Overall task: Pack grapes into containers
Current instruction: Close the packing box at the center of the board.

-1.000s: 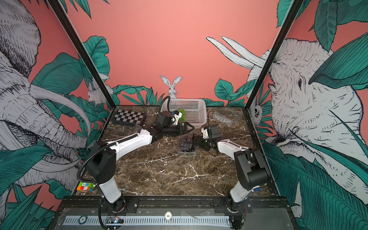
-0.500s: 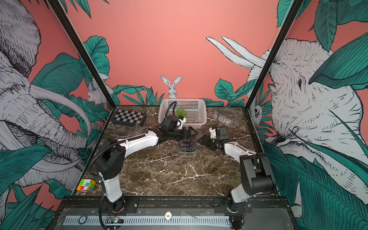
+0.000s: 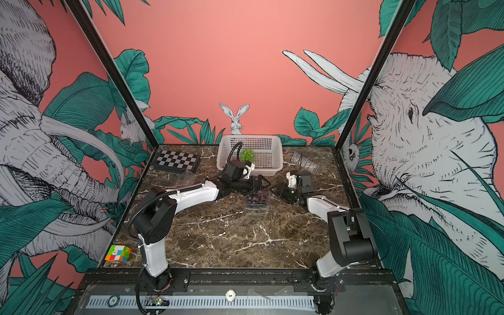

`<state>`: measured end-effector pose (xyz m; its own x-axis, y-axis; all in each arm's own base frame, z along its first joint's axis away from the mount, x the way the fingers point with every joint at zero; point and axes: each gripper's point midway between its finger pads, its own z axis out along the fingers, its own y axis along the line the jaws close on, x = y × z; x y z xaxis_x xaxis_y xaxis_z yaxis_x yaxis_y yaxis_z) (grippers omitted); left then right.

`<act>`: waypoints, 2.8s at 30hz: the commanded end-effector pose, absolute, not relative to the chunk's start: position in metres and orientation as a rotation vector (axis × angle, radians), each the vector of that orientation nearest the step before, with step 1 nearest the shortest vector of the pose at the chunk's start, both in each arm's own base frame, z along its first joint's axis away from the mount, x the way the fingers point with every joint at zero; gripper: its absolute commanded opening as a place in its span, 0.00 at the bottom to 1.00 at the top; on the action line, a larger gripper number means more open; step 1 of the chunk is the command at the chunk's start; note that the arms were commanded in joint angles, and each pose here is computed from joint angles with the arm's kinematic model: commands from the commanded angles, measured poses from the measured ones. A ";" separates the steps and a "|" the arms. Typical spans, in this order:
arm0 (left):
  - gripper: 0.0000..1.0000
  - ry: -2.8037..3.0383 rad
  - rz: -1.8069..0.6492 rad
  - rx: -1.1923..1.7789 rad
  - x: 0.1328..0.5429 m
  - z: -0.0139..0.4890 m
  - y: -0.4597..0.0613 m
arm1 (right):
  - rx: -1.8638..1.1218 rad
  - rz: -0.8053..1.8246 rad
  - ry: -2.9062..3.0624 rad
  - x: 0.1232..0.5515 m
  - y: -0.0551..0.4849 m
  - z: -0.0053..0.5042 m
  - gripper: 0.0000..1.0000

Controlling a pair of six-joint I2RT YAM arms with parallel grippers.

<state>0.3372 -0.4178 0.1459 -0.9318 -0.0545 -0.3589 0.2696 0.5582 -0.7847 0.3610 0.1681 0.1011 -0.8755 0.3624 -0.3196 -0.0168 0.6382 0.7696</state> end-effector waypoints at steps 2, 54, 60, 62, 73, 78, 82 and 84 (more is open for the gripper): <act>0.99 2.452 -1.337 0.161 0.337 0.141 -0.424 | 0.242 1.181 2.375 0.364 0.174 0.105 0.56; 0.99 2.488 -1.204 0.113 0.337 0.137 -0.370 | 0.255 1.258 2.344 0.398 0.212 0.094 0.41; 1.00 2.492 -1.210 0.114 0.336 0.136 -0.371 | 0.305 1.294 2.316 0.414 0.213 0.085 0.37; 0.99 2.492 -1.210 0.113 0.336 0.136 -0.372 | 0.322 1.314 2.299 0.418 0.213 0.086 0.36; 0.99 2.509 -1.218 0.108 0.336 0.128 -0.374 | 0.357 1.375 2.255 0.429 0.214 0.085 0.32; 1.00 2.513 -1.219 0.103 0.337 0.125 -0.374 | 0.366 1.400 2.244 0.430 0.216 0.085 0.30; 1.00 2.514 -1.222 0.102 0.337 0.124 -0.375 | 0.372 1.420 2.235 0.426 0.217 0.084 0.29; 0.99 2.515 -1.221 0.101 0.338 0.124 -0.375 | 0.372 1.430 2.225 0.425 0.217 0.085 0.29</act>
